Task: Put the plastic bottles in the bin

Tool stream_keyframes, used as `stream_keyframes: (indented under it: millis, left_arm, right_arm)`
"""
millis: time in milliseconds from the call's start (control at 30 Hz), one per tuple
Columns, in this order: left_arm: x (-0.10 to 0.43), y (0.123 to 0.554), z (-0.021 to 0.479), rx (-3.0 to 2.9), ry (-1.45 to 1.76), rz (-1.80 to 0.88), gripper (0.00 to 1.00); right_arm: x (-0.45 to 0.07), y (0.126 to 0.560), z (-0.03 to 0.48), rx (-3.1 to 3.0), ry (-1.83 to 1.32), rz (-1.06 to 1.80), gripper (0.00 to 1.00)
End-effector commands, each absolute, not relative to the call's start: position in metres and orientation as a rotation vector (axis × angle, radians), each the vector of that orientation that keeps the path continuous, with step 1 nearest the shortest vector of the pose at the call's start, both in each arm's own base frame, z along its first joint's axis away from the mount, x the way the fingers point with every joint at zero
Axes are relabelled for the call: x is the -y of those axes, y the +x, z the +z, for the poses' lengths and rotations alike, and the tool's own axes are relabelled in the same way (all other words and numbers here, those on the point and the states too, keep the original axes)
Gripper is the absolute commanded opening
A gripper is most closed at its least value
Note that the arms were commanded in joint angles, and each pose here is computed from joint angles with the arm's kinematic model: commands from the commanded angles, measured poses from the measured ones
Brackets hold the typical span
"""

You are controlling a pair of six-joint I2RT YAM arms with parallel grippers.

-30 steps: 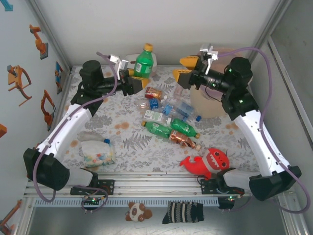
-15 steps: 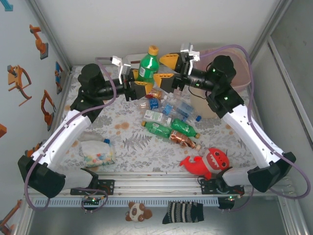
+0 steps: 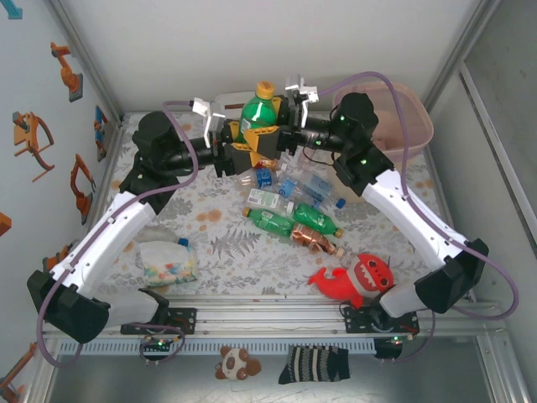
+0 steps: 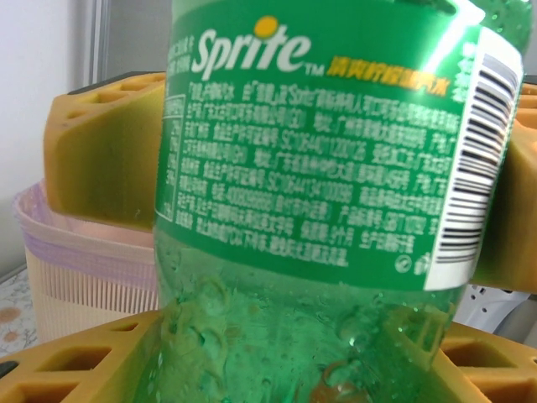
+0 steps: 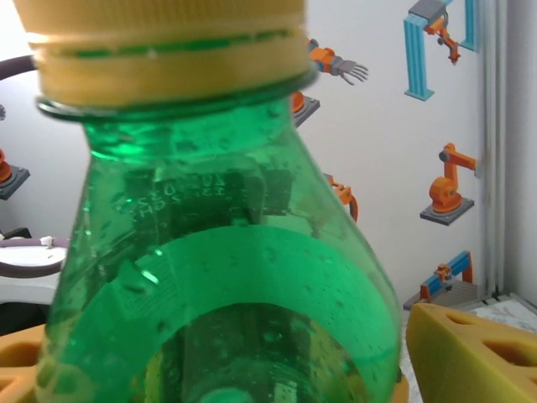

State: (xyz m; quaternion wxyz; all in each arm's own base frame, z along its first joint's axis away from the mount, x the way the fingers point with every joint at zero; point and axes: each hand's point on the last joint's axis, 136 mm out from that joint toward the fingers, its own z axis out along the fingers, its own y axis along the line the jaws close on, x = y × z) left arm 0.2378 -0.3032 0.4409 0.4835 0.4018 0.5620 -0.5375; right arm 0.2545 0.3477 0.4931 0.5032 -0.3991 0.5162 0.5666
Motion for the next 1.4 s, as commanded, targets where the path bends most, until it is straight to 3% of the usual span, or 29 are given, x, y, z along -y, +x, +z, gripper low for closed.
stream_keyframes:
  millis: [0,233,533,867,1100,1367]
  left_arm:
    - [0.300,0.227,0.458,-1.276,1.008,-1.280,0.52]
    - [0.299,0.227,0.458,-1.278,1.001,-1.272,0.53]
    - [0.296,0.226,0.461,-1.270,0.982,-1.262,0.63]
    - [0.292,0.222,0.467,-1.255,0.963,-1.254,0.79]
    - [0.286,0.217,0.467,-1.263,0.951,-1.230,0.81]
    - [0.284,0.217,0.463,-1.285,0.945,-1.223,0.82]
  right_arm:
    - [-0.346,0.236,0.518,-1.136,-1.003,1.392,0.78]
    - [-0.345,0.234,0.521,-1.126,-1.001,1.385,0.66]
    - [-0.343,0.235,0.523,-1.124,-0.987,1.368,0.54]
    - [-0.337,0.238,0.526,-1.144,-0.965,1.291,0.50]
    - [-0.321,0.250,0.524,-1.243,-0.934,1.084,0.49]
    - [-0.272,0.298,0.516,-1.459,-0.766,0.794,0.48]
